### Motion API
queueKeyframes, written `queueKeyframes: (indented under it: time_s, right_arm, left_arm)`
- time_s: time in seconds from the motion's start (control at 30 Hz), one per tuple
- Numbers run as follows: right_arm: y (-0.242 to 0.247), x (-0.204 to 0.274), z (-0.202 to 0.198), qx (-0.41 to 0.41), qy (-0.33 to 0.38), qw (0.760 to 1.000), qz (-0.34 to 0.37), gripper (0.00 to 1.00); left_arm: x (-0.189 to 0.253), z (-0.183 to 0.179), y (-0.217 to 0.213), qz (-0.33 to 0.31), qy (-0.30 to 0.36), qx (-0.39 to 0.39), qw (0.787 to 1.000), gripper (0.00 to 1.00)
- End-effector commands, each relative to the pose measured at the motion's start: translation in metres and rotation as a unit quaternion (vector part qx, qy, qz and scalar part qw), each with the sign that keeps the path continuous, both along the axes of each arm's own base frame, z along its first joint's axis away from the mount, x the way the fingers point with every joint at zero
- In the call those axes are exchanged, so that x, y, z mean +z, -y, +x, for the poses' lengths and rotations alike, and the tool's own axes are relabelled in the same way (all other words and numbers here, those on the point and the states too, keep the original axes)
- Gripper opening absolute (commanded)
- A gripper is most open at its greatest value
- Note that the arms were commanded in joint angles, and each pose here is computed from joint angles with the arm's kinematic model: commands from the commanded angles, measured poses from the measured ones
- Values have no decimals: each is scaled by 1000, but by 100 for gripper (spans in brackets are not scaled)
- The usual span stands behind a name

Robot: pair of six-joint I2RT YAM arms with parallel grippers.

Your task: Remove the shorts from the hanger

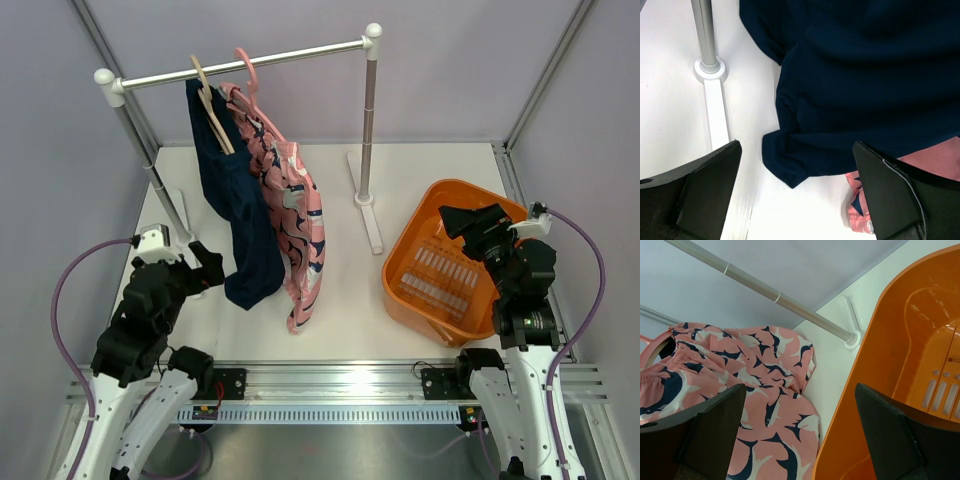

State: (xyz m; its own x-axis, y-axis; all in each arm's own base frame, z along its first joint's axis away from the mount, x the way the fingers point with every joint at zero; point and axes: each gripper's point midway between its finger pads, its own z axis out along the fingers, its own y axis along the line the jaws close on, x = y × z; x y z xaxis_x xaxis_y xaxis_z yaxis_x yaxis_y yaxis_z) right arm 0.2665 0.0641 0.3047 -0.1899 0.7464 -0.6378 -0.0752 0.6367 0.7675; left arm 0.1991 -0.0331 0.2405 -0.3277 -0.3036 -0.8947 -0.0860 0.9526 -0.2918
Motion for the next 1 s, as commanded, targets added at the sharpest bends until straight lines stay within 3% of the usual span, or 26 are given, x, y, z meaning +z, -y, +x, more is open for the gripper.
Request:
queueKeyframes:
  time_s: [0.0, 0.43, 0.7, 0.97]
  right_arm:
    - [-2, 6, -1, 9, 16, 1000, -9, 99]
    - [-11, 9, 4, 40, 17, 999, -22, 100]
    - [-23, 12, 0, 81, 23, 996, -30, 99]
    - [-27, 26, -9, 94, 37, 994, -28, 99]
  left_arm:
    - [12, 5, 5, -15, 27, -8, 999, 99]
    - [26, 2, 10, -11, 48, -33, 998, 99]
    - [150, 17, 26, -59, 159, -56, 984, 99]
    - [230, 88, 37, -48, 175, -20, 983, 92]
